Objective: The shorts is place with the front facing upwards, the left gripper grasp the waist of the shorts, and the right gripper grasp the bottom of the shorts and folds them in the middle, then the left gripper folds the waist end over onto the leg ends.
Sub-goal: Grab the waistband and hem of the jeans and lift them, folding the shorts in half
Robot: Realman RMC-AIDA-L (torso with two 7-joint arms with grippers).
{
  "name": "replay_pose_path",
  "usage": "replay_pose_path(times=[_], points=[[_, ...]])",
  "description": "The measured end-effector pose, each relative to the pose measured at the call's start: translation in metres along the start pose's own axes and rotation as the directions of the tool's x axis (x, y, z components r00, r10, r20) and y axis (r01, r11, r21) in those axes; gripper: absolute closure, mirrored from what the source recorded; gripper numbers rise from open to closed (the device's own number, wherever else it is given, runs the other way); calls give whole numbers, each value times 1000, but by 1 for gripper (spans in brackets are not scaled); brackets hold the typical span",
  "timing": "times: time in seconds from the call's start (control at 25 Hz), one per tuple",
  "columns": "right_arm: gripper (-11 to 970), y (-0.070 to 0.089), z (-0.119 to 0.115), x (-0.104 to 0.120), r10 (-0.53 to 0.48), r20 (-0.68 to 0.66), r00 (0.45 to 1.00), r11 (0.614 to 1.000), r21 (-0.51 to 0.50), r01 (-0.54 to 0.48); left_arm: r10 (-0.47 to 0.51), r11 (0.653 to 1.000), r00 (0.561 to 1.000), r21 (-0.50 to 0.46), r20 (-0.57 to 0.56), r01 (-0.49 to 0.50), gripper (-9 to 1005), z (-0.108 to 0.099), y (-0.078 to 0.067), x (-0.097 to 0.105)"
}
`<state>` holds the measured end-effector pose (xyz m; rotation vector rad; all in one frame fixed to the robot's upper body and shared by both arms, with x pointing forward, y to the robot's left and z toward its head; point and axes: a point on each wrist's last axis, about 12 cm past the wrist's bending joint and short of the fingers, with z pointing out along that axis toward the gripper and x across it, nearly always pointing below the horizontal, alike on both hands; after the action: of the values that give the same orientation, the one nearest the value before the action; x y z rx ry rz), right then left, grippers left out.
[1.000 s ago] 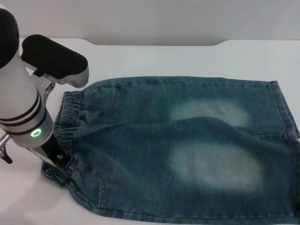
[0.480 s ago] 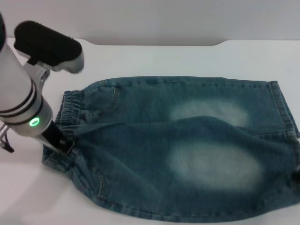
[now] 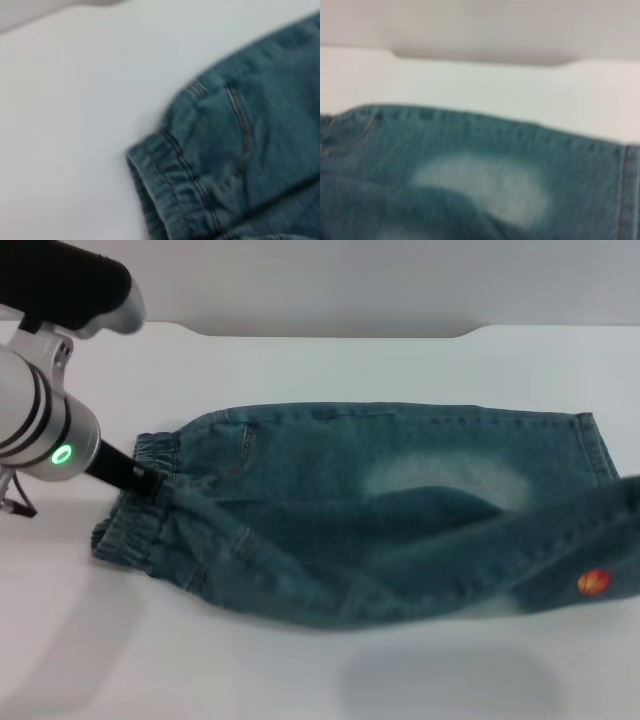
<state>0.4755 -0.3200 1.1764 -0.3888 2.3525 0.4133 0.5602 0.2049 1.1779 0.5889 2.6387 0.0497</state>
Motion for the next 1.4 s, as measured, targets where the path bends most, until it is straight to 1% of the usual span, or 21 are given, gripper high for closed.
replay_pose_path(times=[0.04,0.08,0.12,0.28,0.4,0.52,0.6,0.8,1.0,1.12,1.24,1.4], points=[[939,-3,-2,-2,-6,22,1000,1000,8,6,-5,1000,1000,-2,15,5,963,0,1,-1],[938,-9,-8,-6,-18,69,997,999,32,16,-12,1000,999,-4,32,12,963,1,3,-1],[937,-9,-8,-6,-18,69,997,999,32,16,-20,1000,999,-6,49,20,963,1,6,-2],[933,-24,-16,-8,-25,146,989,997,81,13,-54,998,989,-20,137,58,963,0,18,-4],[930,-33,-17,-5,-10,198,980,995,97,-9,-76,996,975,-27,207,83,964,0,24,-5],[928,-42,-14,-2,8,261,965,994,107,-37,-87,995,960,-29,265,99,964,2,28,-7],[926,-44,-13,-2,9,275,961,993,112,-42,-92,994,949,-30,301,106,964,3,29,-9],[921,-55,-3,5,24,313,949,991,117,-64,-95,993,926,-30,365,114,955,10,30,-12],[917,-62,8,12,47,353,934,994,77,-79,-84,995,921,-22,380,100,944,25,25,-13],[914,-67,13,13,46,374,926,994,71,-79,-81,996,916,-12,394,93,937,31,22,-14],[911,-73,16,13,41,386,922,993,89,-81,-77,996,906,-3,417,86,930,34,19,-16],[908,-79,21,15,3,395,918,990,129,-59,-71,997,895,-3,440,80,921,37,17,-17]])
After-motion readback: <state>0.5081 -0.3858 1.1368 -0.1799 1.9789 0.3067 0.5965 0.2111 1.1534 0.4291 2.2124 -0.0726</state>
